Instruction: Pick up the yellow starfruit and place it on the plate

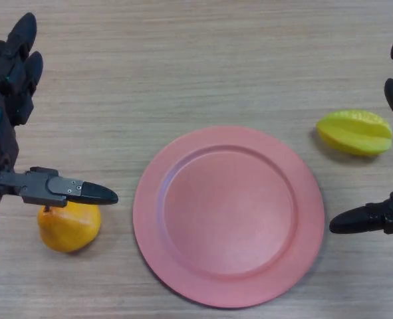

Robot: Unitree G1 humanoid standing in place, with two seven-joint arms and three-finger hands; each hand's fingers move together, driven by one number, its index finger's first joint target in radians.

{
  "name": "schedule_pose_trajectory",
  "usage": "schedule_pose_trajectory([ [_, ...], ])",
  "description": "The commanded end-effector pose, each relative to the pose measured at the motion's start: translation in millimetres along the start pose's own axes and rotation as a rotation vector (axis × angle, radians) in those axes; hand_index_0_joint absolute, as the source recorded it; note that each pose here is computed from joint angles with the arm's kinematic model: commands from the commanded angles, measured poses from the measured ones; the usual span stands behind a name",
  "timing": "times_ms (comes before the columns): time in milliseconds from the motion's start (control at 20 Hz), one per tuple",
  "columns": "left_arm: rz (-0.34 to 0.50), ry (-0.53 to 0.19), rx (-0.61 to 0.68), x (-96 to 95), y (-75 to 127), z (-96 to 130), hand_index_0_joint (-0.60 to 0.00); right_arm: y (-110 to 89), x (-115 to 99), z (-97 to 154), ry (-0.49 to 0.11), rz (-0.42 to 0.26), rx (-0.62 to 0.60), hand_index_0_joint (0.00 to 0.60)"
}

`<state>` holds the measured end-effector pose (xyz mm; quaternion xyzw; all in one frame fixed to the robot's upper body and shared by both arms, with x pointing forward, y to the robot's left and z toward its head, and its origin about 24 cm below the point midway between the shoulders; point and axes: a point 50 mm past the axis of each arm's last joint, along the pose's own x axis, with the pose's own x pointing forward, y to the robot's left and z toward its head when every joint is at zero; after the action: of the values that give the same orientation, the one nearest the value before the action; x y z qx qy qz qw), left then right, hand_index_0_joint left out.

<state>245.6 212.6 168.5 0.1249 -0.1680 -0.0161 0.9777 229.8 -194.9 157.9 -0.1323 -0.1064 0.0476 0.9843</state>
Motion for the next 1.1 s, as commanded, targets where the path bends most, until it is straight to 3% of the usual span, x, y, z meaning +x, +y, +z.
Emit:
schedule_pose_trajectory([
  [50,0.061,-0.212,0.037,-0.2,9,34,0.000,-17.1,-4,34,-0.198,-0.074,-0.063,0.000],
  [200,0.103,-0.238,-0.004,4.8,10,36,0.000,-17.3,-3,32,-0.192,-0.076,-0.039,0.000],
  [500,0.067,-0.215,-0.035,6.9,4,34,0.000,-14.7,3,28,-0.185,-0.070,-0.025,0.000],
  [800,0.050,-0.209,-0.032,3.5,2,29,0.000,-11.8,36,12,-0.176,-0.028,-0.074,0.000],
  [850,0.056,-0.201,-0.034,4.5,4,29,0.000,-12.7,46,6,-0.151,-0.024,-0.090,0.000],
  [1100,0.050,-0.191,-0.031,7.8,5,28,0.000,-21.5,73,-8,-0.145,-0.054,-0.164,0.000],
])
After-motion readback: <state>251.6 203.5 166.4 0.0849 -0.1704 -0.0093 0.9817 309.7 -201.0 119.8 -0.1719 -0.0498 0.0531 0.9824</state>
